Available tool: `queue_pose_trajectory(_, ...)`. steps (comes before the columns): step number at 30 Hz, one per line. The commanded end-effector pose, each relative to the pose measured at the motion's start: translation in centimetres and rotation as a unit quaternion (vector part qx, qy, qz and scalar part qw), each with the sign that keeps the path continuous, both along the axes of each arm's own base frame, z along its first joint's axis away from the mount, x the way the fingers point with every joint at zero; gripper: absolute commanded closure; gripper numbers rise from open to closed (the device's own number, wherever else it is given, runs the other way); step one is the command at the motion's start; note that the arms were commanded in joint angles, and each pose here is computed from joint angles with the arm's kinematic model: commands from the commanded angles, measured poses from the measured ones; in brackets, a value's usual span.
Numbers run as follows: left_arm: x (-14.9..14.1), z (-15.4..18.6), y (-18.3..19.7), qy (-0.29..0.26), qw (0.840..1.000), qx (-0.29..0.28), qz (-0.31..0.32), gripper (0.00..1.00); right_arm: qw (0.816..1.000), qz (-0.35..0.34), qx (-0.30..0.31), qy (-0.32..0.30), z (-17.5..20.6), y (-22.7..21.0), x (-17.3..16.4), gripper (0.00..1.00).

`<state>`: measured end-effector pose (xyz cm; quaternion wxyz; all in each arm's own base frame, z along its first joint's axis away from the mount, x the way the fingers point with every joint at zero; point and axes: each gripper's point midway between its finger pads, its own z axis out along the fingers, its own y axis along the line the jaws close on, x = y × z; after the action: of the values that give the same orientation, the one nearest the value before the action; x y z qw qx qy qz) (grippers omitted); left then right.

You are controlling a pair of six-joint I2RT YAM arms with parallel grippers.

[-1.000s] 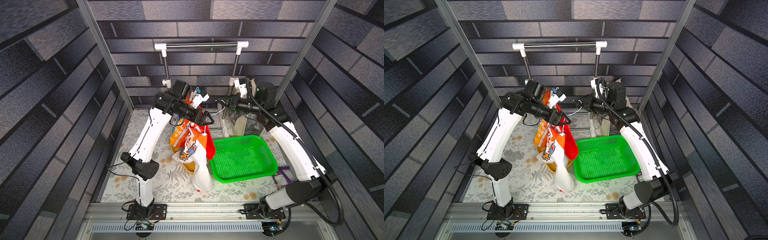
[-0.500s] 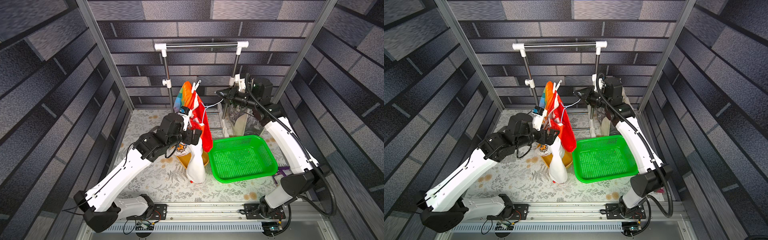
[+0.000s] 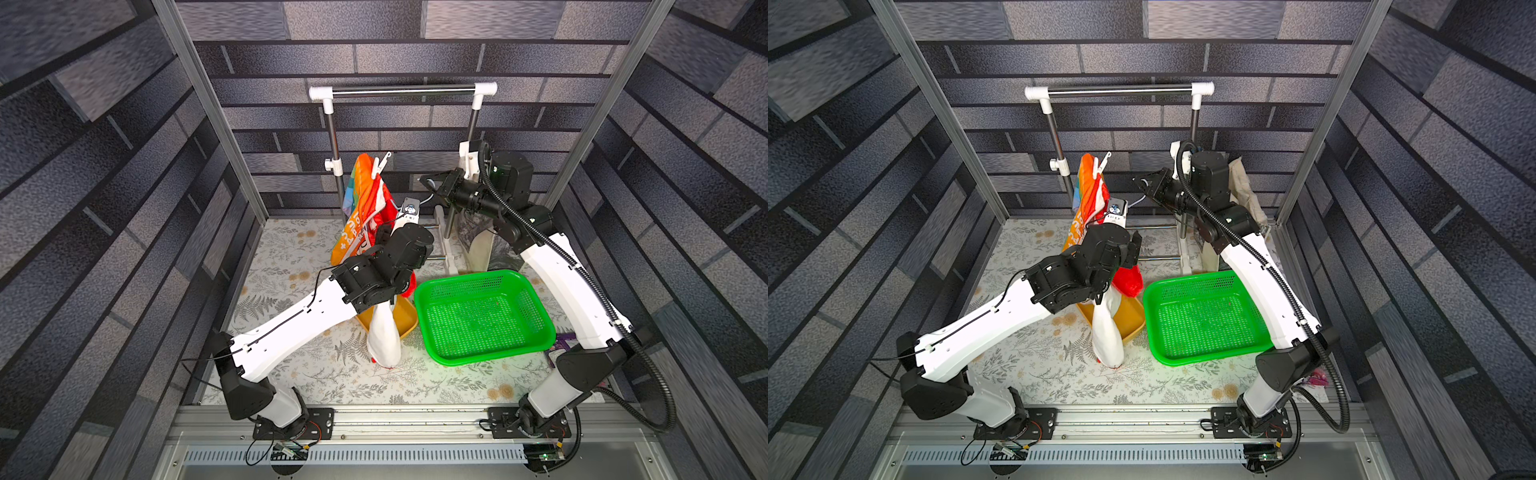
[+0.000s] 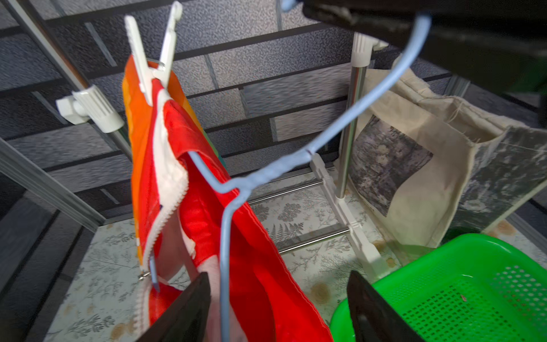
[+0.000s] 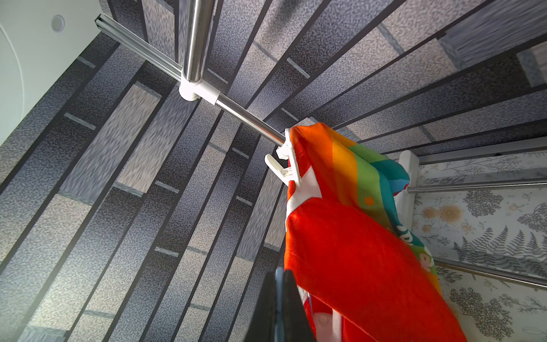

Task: Remove the clothespins securing jackets to the hanger
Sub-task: Adjust the hanger.

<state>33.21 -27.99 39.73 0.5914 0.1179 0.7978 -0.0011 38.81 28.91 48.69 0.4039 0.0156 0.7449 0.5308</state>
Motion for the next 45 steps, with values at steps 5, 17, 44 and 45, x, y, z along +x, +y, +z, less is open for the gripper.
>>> queue_pose_trajectory(5,0.9,1.8,2.3,-0.046,0.994,0.05,0.081,0.43,0.999,-0.016,0.024,-0.045,3.5,-1.0,-0.7,1.0)
queue_pose_trajectory(17,2.5,0.4,3.7,-0.023,0.997,0.024,0.063,0.67,0.998,0.006,0.032,-0.054,5.1,-0.7,-1.7,1.0)
queue_pose_trajectory(44,-0.6,-1.4,5.0,0.011,0.996,0.071,-0.059,1.0,0.991,-0.06,-0.038,-0.111,6.1,-5.7,0.9,0.26)
queue_pose_trajectory(45,-0.9,-1.7,5.3,0.015,0.995,0.08,-0.061,1.0,0.991,-0.057,-0.052,-0.107,6.0,-5.8,1.2,0.24)
